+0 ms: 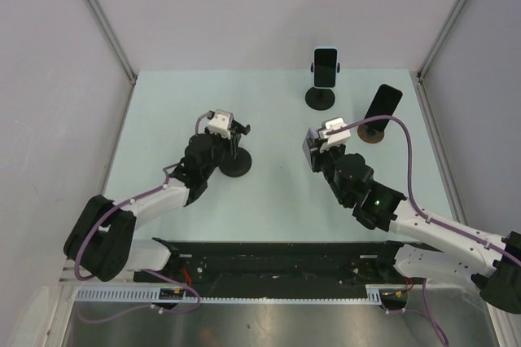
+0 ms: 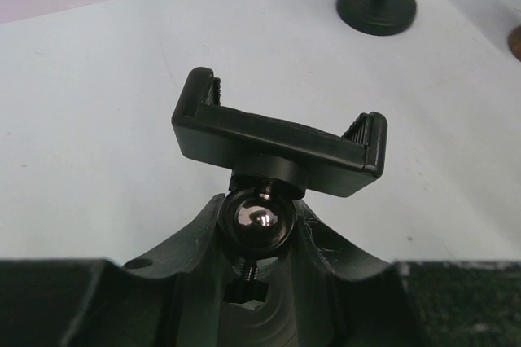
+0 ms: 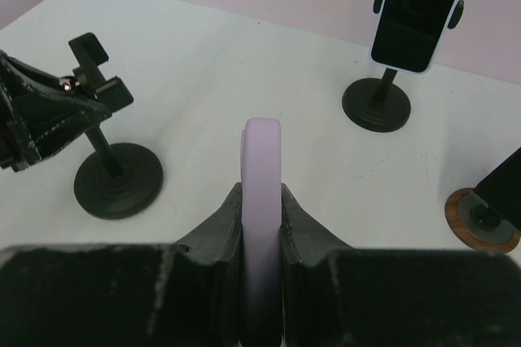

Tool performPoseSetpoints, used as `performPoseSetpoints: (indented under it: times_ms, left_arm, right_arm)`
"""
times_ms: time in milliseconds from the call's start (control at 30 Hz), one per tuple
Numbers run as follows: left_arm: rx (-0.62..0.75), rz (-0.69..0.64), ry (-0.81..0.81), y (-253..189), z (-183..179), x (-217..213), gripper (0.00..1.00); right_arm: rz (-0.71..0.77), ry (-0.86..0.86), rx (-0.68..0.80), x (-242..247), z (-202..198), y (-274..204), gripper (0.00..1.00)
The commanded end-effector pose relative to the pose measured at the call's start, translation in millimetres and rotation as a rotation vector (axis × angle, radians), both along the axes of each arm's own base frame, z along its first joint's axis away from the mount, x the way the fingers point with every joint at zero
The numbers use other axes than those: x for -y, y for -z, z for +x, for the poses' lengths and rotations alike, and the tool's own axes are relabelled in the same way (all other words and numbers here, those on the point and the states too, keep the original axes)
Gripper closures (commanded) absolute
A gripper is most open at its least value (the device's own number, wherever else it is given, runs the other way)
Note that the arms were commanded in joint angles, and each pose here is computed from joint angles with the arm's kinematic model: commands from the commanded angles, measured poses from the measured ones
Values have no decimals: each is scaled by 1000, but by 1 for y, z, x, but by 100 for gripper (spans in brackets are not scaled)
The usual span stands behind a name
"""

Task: Remove the phone from the phone stand

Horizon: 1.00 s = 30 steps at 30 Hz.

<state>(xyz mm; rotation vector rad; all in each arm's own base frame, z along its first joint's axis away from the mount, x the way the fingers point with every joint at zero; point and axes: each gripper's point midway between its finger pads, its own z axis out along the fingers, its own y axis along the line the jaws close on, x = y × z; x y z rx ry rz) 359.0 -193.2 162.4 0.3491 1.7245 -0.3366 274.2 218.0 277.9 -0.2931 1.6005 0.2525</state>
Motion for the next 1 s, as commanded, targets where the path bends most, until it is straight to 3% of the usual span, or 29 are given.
performPoseSetpoints:
  times_ms: [0,267,533,967]
  left_arm:
    - [179,-76,-68,-67,37,-19,100]
    - [164,-76,-357,-77,103,-120,100]
    - [112,-53,-504,-65,138,-218,100]
    - [107,8,-579,-67,180,-286,98]
  right_arm:
    - [83,1,44,7,-5,-26,100]
    - [67,0,22,13,-10,-21,100]
    - [62,-21,17,12,-13,-20,100]
    - [65,-53,-15,6,-19,-13,100]
